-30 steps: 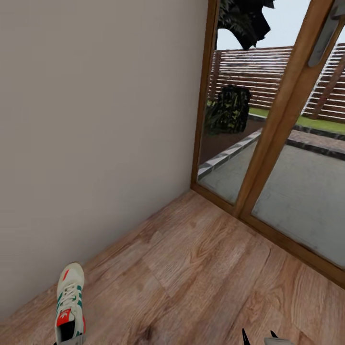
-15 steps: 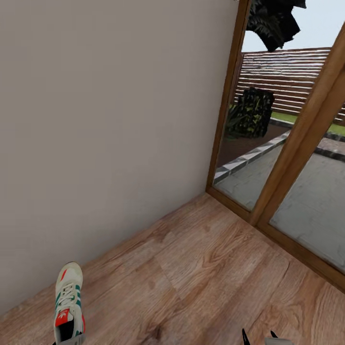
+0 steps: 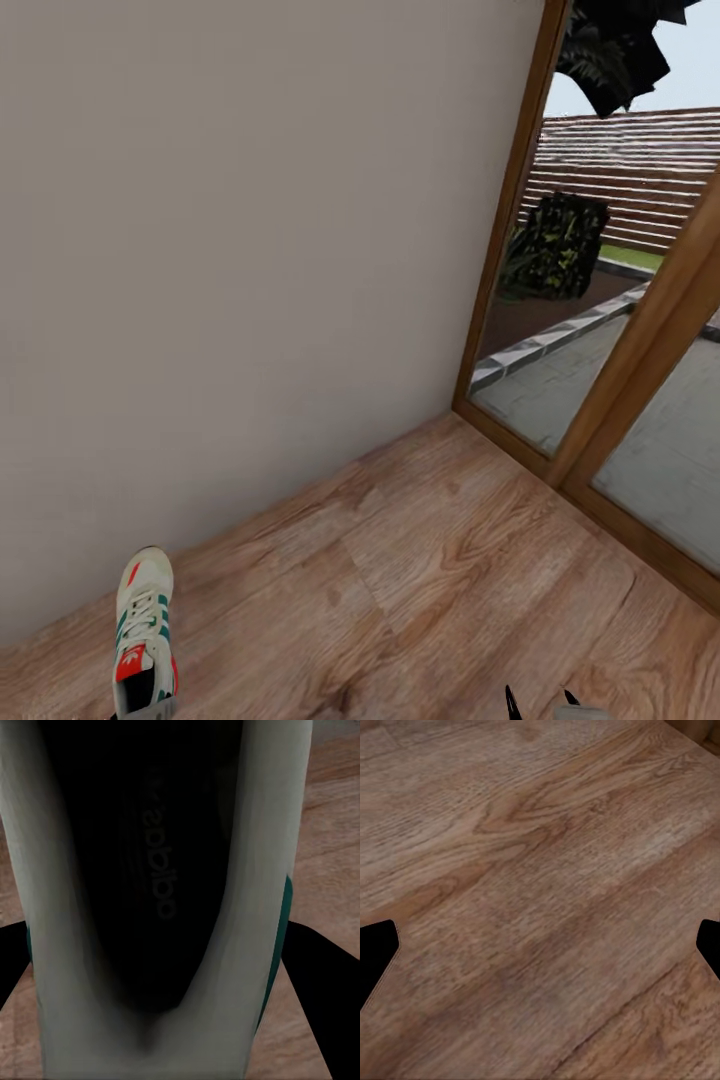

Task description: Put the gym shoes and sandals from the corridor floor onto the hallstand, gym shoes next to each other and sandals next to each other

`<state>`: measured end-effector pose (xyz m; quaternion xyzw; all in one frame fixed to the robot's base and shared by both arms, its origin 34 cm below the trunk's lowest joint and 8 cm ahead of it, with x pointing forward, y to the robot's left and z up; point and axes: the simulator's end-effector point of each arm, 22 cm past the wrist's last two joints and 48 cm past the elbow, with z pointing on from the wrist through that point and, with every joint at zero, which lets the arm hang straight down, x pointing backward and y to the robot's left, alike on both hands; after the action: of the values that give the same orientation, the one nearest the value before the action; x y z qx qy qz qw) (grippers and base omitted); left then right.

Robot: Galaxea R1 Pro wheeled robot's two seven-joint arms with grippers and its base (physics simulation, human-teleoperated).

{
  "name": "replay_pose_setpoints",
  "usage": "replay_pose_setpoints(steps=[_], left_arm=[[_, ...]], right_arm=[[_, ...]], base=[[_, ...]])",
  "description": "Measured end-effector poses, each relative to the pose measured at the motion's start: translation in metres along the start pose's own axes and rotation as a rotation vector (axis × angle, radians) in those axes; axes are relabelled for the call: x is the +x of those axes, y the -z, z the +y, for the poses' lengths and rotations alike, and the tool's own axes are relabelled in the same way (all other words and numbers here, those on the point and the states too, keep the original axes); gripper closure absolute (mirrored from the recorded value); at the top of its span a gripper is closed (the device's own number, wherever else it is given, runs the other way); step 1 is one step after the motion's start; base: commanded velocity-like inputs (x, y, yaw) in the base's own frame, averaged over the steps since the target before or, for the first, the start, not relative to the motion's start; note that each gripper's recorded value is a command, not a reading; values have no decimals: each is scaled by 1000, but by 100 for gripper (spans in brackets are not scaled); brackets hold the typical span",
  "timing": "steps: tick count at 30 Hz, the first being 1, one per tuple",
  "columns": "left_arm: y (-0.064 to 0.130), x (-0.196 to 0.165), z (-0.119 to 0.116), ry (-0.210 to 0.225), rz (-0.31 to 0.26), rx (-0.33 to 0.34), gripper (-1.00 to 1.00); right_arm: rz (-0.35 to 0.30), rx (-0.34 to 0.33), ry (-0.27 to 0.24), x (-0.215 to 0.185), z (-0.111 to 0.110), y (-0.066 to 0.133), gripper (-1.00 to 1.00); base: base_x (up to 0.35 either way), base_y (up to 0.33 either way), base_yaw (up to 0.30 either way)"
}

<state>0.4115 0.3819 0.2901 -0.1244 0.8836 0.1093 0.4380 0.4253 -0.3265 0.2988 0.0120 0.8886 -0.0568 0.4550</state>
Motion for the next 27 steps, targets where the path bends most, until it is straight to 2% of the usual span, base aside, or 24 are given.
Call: replay_pose_setpoints(steps=[27], left_arm=[[-1,-14,-3,12,-31,5,100]], right_arm=[[-36,7,-4,-16,-1,-2,-100]], base=[[0,0,182]])
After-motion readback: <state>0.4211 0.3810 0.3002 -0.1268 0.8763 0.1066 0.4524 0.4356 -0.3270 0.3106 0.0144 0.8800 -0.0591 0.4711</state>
